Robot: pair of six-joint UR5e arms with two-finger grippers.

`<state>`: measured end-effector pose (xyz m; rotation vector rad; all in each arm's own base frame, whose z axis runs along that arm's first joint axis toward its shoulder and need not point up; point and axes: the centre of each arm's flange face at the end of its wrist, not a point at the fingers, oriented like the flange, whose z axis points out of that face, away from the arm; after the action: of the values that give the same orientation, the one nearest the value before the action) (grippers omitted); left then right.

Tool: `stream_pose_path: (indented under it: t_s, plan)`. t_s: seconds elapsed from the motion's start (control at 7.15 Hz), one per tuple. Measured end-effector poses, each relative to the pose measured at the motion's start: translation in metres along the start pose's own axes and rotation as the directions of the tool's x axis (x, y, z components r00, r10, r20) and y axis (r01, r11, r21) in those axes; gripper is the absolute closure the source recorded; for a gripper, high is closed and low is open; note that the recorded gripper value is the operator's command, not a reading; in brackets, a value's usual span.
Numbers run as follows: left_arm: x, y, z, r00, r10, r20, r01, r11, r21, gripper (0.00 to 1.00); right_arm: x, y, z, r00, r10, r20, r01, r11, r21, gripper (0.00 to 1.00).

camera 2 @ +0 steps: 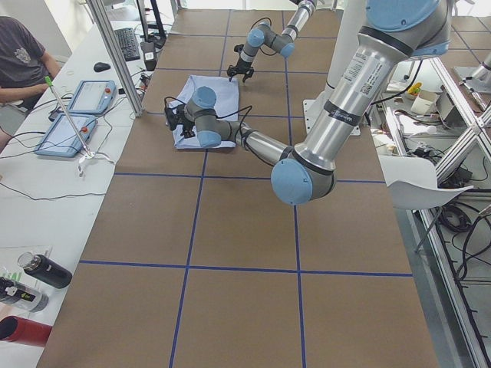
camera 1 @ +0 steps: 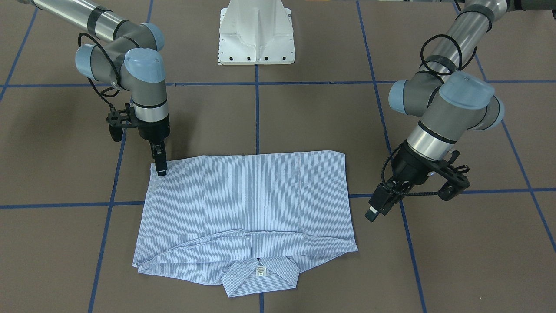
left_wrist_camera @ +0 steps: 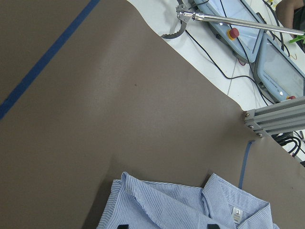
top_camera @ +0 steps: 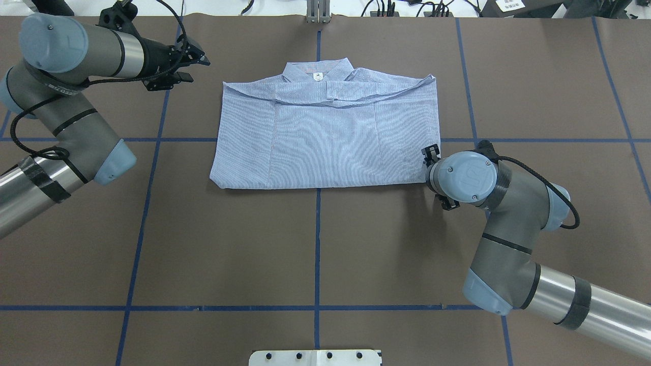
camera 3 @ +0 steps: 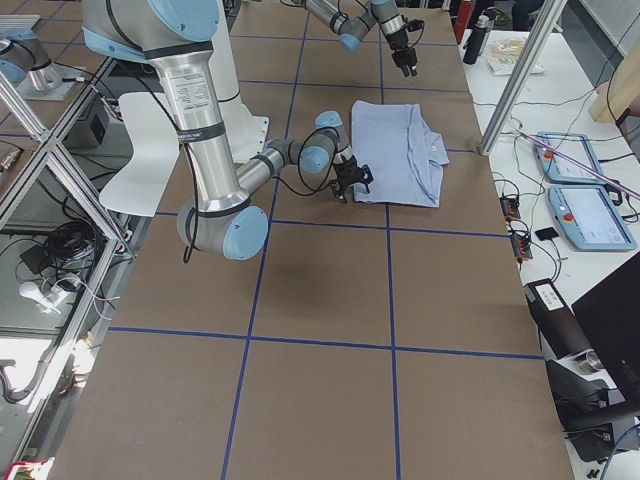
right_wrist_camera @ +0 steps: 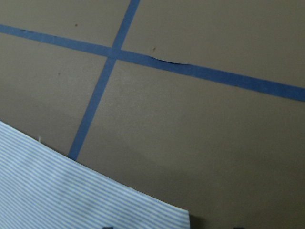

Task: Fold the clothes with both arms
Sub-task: 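Move the right gripper to the folded shirt's side edge while the left gripper hovers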

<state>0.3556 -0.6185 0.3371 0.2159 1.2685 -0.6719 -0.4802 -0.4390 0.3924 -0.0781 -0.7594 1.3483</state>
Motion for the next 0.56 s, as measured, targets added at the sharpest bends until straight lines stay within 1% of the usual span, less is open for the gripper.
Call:
stream_pose_path:
  t_s: [0.56]
  plan:
    - [-0.016, 0.0, -0.002, 1.0, -0.001, 0.013, 0.001, 1.0, 0.001, 0.37, -0.003, -0.001, -0.004, 1.0, 0.004, 0.008, -0.004, 1.0, -0.003, 1.0]
